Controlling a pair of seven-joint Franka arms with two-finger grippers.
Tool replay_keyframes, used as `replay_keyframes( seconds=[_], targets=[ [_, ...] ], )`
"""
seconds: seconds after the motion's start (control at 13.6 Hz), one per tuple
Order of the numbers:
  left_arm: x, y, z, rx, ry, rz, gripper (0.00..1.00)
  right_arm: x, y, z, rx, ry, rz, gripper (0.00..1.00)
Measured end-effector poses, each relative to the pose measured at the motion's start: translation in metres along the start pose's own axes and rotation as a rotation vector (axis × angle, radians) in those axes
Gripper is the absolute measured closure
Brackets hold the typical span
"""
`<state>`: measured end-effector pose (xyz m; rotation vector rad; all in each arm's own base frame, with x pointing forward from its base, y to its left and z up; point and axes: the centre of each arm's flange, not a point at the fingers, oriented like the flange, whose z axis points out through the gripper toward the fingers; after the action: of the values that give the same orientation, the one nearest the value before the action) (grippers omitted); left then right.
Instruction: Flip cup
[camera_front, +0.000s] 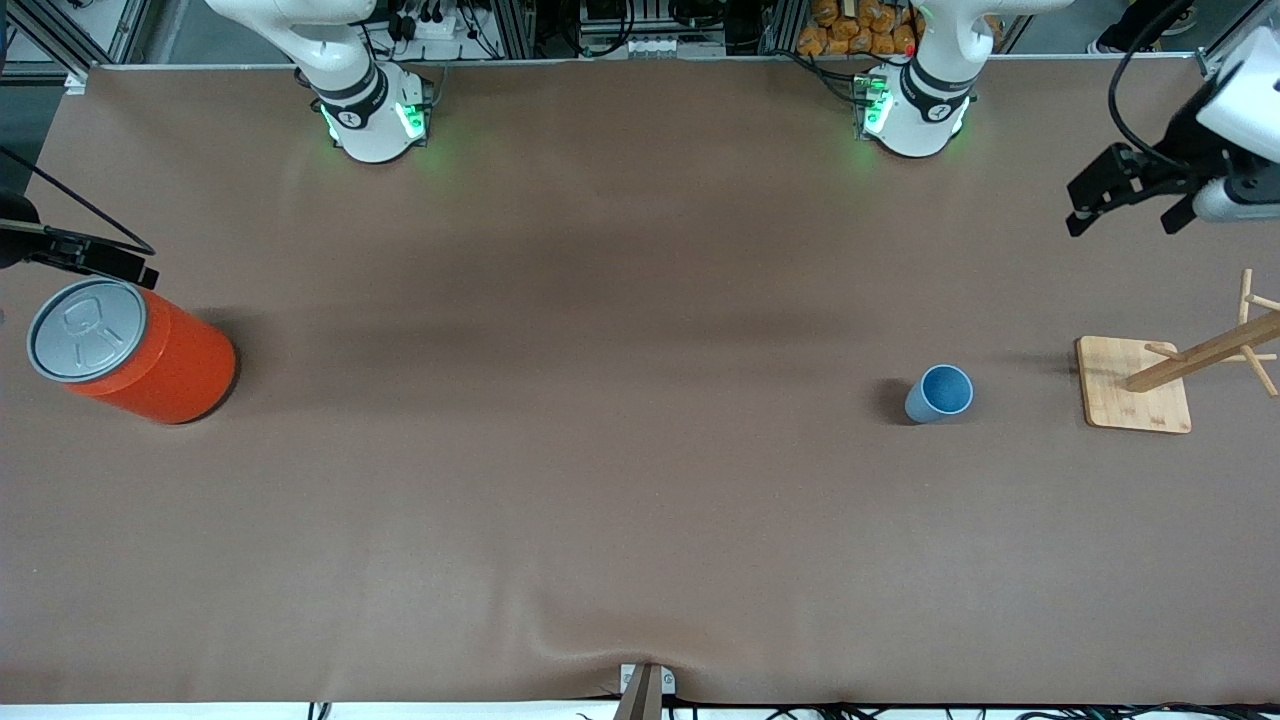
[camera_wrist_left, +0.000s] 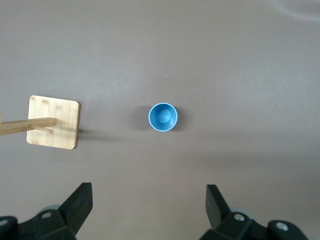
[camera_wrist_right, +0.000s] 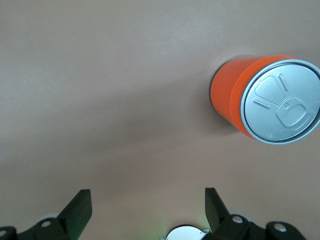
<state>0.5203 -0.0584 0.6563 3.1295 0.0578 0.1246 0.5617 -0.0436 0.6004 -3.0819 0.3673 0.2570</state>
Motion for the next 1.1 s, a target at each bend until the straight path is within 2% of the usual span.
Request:
replay_keyframes(
  seconds=[0.37,1.1],
  targets=[
    [0.028,0.001,0.016,-0.006,0.000,0.000,0.00,0.000,0.000,0.000,0.000,-0.001,0.000,0.00],
    [0.032,-0.008,0.006,-0.008,0.021,0.043,0.00,0.000,0.000,0.000,0.000,-0.001,0.000,0.00]
  ],
)
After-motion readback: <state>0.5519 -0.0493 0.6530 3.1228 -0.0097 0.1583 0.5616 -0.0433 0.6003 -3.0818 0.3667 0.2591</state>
